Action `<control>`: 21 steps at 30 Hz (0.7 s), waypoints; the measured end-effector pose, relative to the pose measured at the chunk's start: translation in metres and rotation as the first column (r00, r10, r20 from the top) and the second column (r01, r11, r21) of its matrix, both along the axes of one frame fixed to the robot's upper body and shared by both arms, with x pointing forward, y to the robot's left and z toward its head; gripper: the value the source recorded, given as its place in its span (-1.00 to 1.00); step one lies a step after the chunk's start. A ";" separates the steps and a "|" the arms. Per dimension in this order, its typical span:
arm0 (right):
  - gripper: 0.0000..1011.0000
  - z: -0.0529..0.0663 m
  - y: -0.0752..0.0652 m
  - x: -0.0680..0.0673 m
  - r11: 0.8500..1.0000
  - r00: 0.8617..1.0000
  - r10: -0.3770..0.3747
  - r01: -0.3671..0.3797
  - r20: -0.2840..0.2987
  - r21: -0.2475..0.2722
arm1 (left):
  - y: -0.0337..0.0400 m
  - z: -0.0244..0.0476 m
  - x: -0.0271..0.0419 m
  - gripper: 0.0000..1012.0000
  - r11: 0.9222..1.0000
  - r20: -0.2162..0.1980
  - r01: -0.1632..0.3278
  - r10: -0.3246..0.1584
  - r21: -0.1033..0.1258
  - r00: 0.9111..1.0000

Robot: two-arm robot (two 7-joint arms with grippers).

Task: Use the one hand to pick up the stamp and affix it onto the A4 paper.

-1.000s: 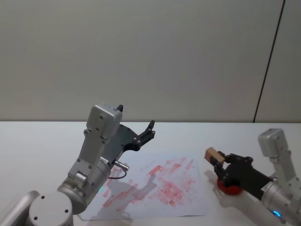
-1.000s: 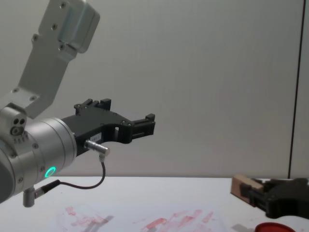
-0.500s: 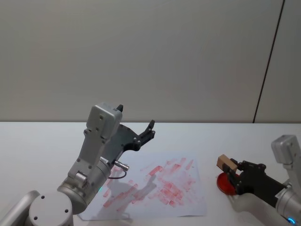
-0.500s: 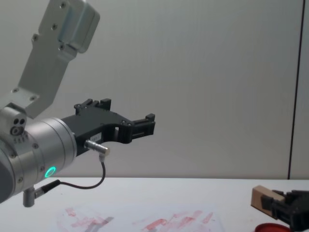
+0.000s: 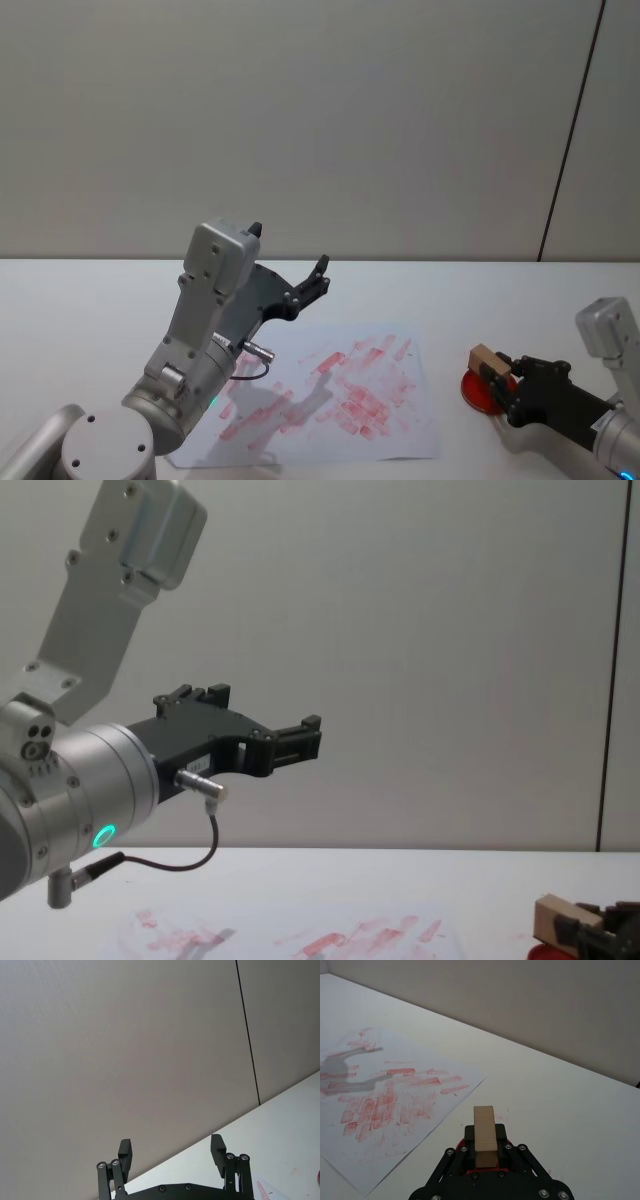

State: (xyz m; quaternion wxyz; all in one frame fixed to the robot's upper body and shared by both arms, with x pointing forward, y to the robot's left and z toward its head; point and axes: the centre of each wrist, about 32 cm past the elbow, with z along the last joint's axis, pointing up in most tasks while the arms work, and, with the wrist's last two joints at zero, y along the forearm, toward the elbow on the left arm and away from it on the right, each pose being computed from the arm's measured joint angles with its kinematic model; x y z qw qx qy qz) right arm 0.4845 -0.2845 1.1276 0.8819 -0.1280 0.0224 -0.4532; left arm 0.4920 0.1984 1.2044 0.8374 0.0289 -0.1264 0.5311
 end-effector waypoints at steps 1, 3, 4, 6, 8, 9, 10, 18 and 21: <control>-0.57 0.000 0.000 0.000 1.000 1.000 0.000 0.000 -0.002 -0.002 | 0.0000 0.0000 0.0000 0.98 1.000 0.000 0.000 0.000 0.000 1.000; -0.57 -0.001 -0.001 0.001 1.000 1.000 -0.001 0.001 -0.007 -0.006 | 0.0000 0.0000 0.0000 0.98 1.000 0.000 0.000 0.000 0.000 1.000; -0.57 -0.001 -0.001 0.001 1.000 1.000 -0.002 0.002 -0.009 -0.008 | 0.0000 0.0000 0.0000 0.98 1.000 0.000 0.000 0.000 0.000 1.000; -0.49 -0.002 -0.002 0.002 1.000 1.000 -0.003 0.003 -0.014 -0.012 | 0.0000 0.0000 0.0000 0.98 1.000 0.000 0.000 0.000 0.000 1.000; -0.41 -0.002 -0.002 0.002 1.000 1.000 -0.005 0.004 -0.017 -0.013 | 0.0000 0.0000 0.0000 0.98 1.000 0.000 0.000 0.000 0.000 1.000; -0.34 -0.002 -0.002 0.002 1.000 1.000 -0.005 0.005 -0.019 -0.014 | 0.0000 0.0000 0.0000 0.98 1.000 0.000 0.000 0.000 0.000 1.000; -0.25 -0.002 -0.003 0.002 1.000 1.000 -0.006 0.006 -0.021 -0.014 | 0.0000 0.0000 0.0000 0.98 1.000 0.000 0.000 0.000 0.000 1.000; 0.27 0.001 -0.003 0.003 1.000 1.000 -0.012 0.012 -0.015 0.002 | 0.0000 0.0000 0.0000 0.98 1.000 0.000 0.000 0.000 0.000 1.000; 0.40 0.005 -0.001 0.003 1.000 1.000 -0.012 0.012 0.003 0.019 | 0.0000 0.0000 0.0000 0.98 1.000 0.000 0.000 0.000 0.000 1.000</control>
